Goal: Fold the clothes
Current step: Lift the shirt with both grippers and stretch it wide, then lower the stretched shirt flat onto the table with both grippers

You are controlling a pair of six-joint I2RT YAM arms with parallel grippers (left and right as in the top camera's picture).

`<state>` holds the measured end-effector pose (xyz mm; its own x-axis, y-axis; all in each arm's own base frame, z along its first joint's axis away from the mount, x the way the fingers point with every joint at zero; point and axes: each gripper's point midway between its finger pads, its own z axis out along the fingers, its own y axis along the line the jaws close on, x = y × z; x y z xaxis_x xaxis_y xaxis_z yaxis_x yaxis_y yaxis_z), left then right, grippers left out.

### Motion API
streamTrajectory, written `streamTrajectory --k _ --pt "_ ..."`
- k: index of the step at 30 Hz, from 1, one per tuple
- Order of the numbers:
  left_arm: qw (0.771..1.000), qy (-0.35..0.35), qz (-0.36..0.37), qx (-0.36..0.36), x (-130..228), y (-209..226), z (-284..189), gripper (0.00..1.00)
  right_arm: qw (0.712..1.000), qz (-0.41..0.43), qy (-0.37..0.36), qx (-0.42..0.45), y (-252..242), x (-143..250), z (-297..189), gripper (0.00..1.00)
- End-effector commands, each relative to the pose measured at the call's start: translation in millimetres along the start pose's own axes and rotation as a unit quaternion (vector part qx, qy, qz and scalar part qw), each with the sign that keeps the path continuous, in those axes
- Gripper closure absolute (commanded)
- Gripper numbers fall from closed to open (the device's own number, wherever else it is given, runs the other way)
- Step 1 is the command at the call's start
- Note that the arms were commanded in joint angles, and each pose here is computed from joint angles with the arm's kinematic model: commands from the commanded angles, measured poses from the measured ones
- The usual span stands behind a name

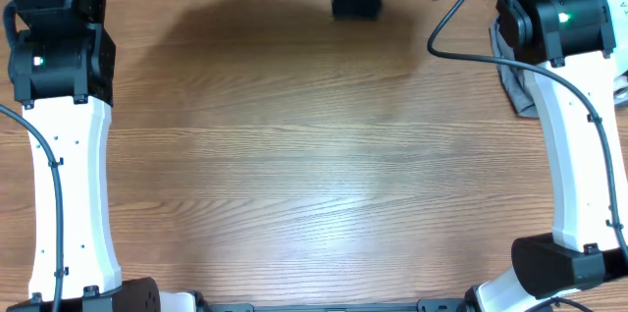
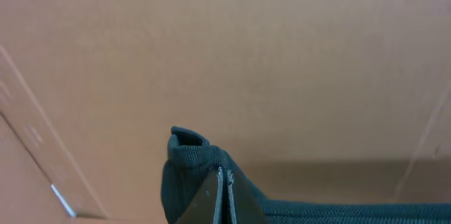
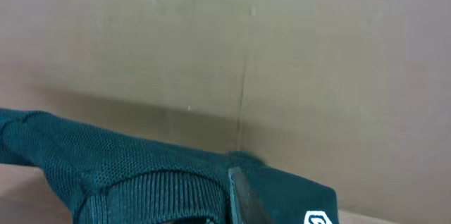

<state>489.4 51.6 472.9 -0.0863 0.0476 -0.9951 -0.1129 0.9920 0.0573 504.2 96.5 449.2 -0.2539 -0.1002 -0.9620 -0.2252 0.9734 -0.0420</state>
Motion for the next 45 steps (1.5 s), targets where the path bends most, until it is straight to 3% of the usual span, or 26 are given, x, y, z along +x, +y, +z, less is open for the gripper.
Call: streamTrajectory --k 1,6,8,13,23,30,36,45 --pt "0.999 0.04 0.019 -0.02 22.5 11.8 11.3 0.96 0.999 -0.001 0.032 0.02 -17.0 16.9 8.5 0.96" --pt "0.981 0.191 0.021 -0.006 118.0 4.2 32.9 0.96 0.984 0.014 0.177 -0.031 0.9 109.6 42.7 0.96" --pt "0.964 0.265 0.023 0.0 161.2 1.5 29.7 0.96 0.972 0.023 0.229 -0.049 8.1 142.0 46.0 0.96" --pt "0.92 0.391 0.004 -0.001 220.4 1.6 0.0 0.96 0.939 0.061 0.331 -0.069 20.3 187.8 22.7 0.96" --pt "0.838 0.545 -0.02 0.028 263.9 -11.1 -77.0 0.96 0.855 0.138 0.496 -0.068 39.5 239.9 -47.9 0.96" --pt "0.779 0.626 -0.016 0.022 279.7 -6.7 -123.7 0.96 0.831 0.137 0.535 -0.072 61.7 246.1 -71.6 0.96" --pt "0.751 0.659 -0.018 0.022 295.3 -6.7 -143.0 0.96 0.812 0.126 0.568 -0.054 82.6 261.4 -84.6 0.96" --pt "0.713 0.7 -0.029 0.01 354.3 -5.9 -170.7 0.96 0.771 0.137 0.622 -0.015 103.2 326.4 -116.8 0.96"
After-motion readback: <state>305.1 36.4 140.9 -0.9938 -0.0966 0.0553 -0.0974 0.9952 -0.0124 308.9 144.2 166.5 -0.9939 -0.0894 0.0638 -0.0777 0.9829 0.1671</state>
